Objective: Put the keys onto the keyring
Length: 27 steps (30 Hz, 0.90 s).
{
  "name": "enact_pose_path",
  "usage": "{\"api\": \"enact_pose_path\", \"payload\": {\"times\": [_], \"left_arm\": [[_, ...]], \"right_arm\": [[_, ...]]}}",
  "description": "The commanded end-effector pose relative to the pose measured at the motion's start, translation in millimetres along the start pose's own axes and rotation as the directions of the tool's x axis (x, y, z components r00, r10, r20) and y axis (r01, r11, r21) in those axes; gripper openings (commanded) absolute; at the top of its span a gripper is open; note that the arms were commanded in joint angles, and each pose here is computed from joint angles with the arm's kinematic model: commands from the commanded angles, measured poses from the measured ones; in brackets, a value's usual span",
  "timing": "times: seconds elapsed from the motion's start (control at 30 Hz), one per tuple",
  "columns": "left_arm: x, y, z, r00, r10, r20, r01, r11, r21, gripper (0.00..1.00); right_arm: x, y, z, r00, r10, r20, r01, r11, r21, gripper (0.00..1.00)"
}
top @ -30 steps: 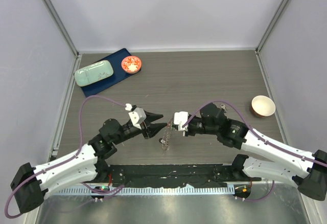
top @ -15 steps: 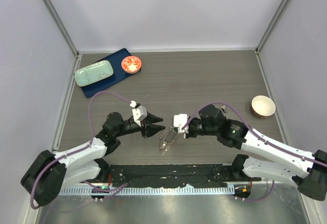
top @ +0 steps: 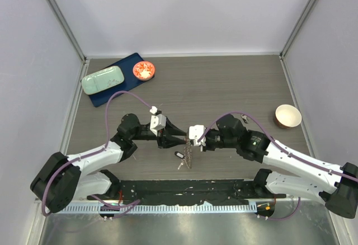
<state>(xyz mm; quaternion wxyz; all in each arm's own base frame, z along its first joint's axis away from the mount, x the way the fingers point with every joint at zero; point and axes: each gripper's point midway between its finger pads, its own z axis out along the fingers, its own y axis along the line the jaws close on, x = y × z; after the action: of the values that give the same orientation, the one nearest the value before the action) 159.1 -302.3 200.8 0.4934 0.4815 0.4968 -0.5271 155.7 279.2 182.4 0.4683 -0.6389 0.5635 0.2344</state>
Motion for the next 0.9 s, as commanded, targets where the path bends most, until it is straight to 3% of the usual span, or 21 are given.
{"api": "enact_pose_path", "payload": {"times": [0.0,0.27,0.87], "left_arm": [[-2.9,-2.9,2.6,1.000,0.016,-0.011,-0.015,0.998,0.058,0.38],[11.6,3.7,2.1,0.997,-0.009,-0.076,0.012,0.999,0.036,0.34],[16.8,8.4,6.9,0.994,-0.052,-0.092,0.056,0.998,0.038,0.18]], "right_arm": [[-35.2,-16.4,-4.3,0.995,-0.049,0.092,0.045,0.998,0.043,0.01],[-35.2,-16.2,-4.8,0.994,-0.048,0.093,0.044,0.998,0.044,0.01],[-37.9,-14.9,-5.4,0.993,-0.042,0.107,0.038,0.999,0.039,0.01]]}}
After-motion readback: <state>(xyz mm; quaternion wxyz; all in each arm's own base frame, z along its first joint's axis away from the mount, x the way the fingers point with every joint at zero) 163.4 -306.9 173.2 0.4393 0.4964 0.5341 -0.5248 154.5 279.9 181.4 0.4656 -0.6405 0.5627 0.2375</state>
